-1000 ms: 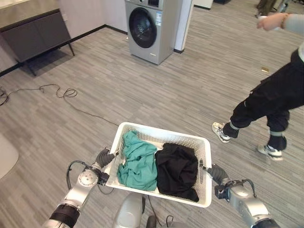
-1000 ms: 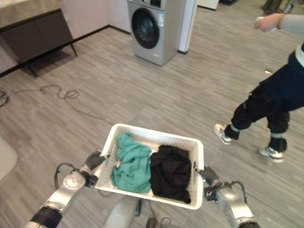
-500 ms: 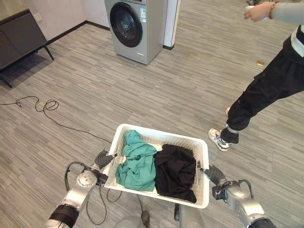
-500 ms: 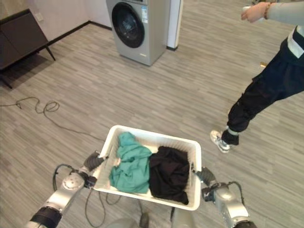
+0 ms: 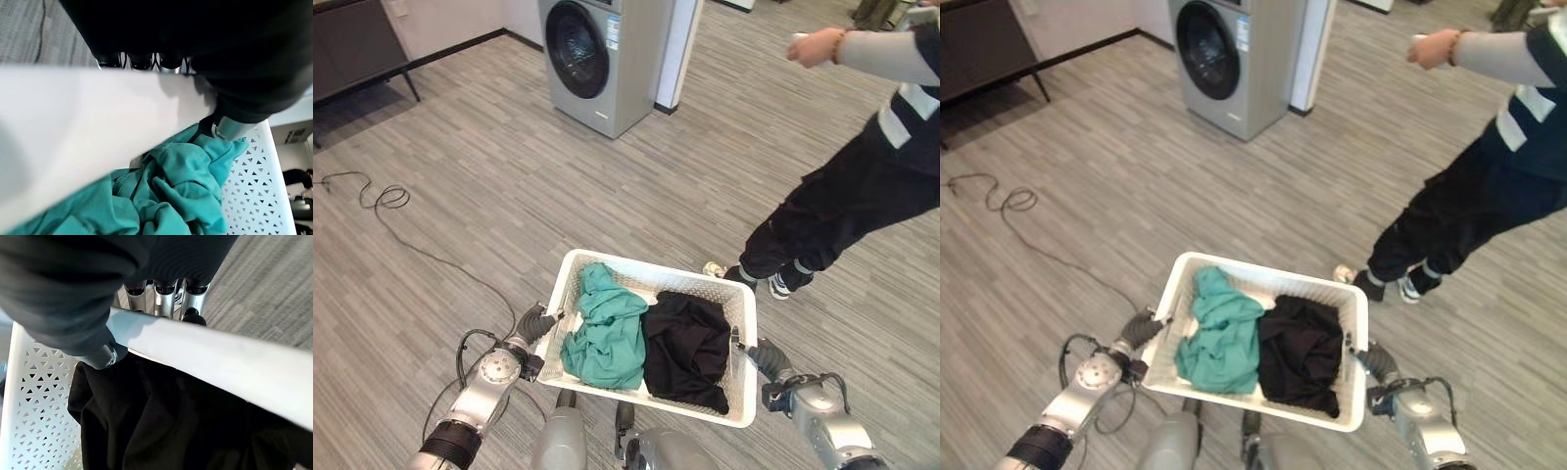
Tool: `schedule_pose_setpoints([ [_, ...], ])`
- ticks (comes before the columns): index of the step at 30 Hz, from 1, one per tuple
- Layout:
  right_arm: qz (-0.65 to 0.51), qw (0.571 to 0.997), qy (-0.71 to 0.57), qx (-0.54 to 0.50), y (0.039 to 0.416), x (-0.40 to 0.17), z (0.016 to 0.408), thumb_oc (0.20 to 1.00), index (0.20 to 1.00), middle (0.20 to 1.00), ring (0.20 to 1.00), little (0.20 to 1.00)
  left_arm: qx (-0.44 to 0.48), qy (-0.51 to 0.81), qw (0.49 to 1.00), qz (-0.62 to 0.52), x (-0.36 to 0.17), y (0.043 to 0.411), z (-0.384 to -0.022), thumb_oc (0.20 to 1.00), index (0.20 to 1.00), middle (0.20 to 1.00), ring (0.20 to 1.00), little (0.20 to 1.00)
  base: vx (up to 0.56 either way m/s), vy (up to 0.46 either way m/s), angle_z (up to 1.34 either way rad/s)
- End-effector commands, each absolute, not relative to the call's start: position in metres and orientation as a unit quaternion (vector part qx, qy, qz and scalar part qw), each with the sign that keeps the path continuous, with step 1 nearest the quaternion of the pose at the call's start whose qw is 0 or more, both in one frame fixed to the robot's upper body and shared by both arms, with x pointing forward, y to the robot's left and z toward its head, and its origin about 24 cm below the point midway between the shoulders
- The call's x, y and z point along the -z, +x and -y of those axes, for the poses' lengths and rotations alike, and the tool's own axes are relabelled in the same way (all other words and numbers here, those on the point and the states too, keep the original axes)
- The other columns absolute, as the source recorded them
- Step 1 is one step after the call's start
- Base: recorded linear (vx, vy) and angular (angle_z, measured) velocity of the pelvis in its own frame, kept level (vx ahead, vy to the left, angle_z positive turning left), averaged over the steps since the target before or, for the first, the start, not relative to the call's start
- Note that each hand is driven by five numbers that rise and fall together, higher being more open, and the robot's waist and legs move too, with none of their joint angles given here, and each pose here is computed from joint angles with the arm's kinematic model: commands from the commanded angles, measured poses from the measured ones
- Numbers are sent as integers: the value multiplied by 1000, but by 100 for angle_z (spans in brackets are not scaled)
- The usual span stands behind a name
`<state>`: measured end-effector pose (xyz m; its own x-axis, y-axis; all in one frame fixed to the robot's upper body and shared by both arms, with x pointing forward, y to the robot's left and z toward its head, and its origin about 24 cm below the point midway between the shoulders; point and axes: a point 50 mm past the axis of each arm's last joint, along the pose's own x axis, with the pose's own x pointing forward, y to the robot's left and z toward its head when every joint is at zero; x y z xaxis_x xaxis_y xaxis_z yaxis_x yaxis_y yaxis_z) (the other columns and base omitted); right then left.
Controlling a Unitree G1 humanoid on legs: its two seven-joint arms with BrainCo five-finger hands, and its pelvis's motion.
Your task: Grab the laundry basket,head to the washer,open it,put in the laundry and shut it.
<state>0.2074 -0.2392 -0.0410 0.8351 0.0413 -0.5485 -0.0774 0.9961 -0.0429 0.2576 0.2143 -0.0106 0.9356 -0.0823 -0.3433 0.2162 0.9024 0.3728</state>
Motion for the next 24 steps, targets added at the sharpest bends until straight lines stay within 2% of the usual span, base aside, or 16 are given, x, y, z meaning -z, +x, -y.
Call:
schedule_pose_setpoints([
  [1,-193,980,-45,-1,211,8,269,200,200,200,200,200,-20,224,966,-127,-13,272,-254,200,200,200,200,200,106,116,-12],
  [13,-192,979,-70,1,218,10,267,200,200,200,200,200,-23,213,967,-139,-5,266,-255,200,200,200,200,200,66,73,-8],
  [24,-180,978,-101,34,223,3,283,200,200,200,200,200,-21,209,966,-148,0,260,-256,200,200,200,200,200,36,37,-1],
])
